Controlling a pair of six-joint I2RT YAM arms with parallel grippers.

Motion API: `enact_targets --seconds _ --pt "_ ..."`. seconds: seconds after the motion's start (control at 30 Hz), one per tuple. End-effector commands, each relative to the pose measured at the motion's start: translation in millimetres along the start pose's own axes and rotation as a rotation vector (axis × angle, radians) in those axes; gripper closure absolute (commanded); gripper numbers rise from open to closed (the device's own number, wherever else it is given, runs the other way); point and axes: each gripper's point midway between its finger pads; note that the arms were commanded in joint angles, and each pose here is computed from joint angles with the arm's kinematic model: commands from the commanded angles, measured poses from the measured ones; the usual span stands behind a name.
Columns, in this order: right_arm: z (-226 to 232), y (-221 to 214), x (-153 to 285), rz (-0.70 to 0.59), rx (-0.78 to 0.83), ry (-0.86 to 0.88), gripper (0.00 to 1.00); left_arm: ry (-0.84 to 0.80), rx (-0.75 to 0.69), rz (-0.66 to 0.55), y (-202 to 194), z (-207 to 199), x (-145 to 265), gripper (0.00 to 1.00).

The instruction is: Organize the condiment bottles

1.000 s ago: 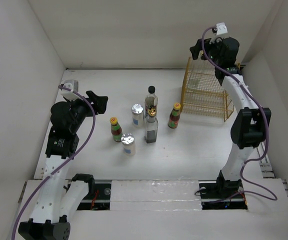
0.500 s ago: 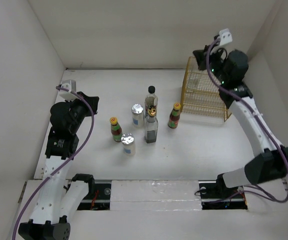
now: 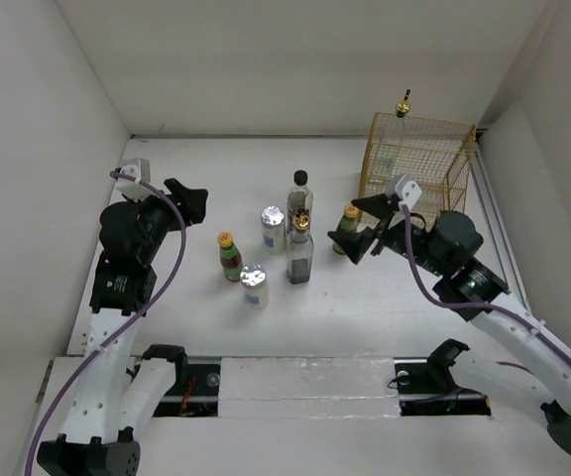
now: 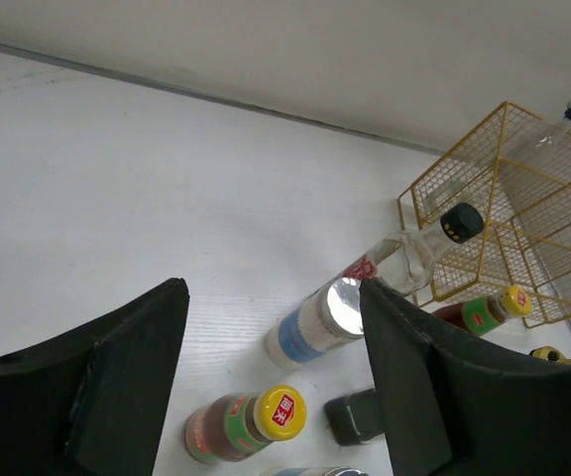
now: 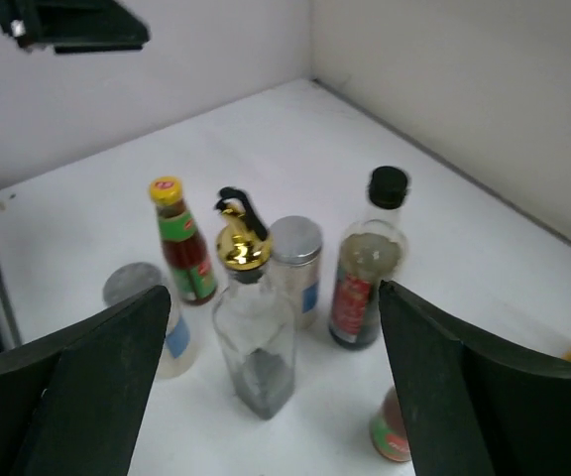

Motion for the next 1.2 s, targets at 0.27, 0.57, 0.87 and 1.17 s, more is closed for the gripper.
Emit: enact_targets --seconds 0.27,0.57,0.87,1.17 --pt "18.8 -54.5 -60.2 0.116 0.017 0.047 0.06 -0.022 -0.009 -0.053 14.6 -3.2 0.3 0.31" --pt "15.4 -63.6 -99.0 0.05 0.027 0.01 0.08 -0.031 -0.007 -0.042 11.9 -4.3 -1.8 0.31" --pt "13.8 -90.5 -119.6 0.064 0.006 0.006 0.23 -0.031 -0.007 -0.042 11.9 -4.3 -1.8 0.31" --pt "13.5 -90.4 -123.0 0.021 -0.001 -0.002 0.52 -0.046 -0.01 -0.052 12.5 -6.8 0.0 0.31"
Point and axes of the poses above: each gripper's point midway between its finger pads, its own x axis back along the fingers, its own z axis along the line the jaws close on, y = z × x, and after that the axes turned 14 degrees about -x, right-handed
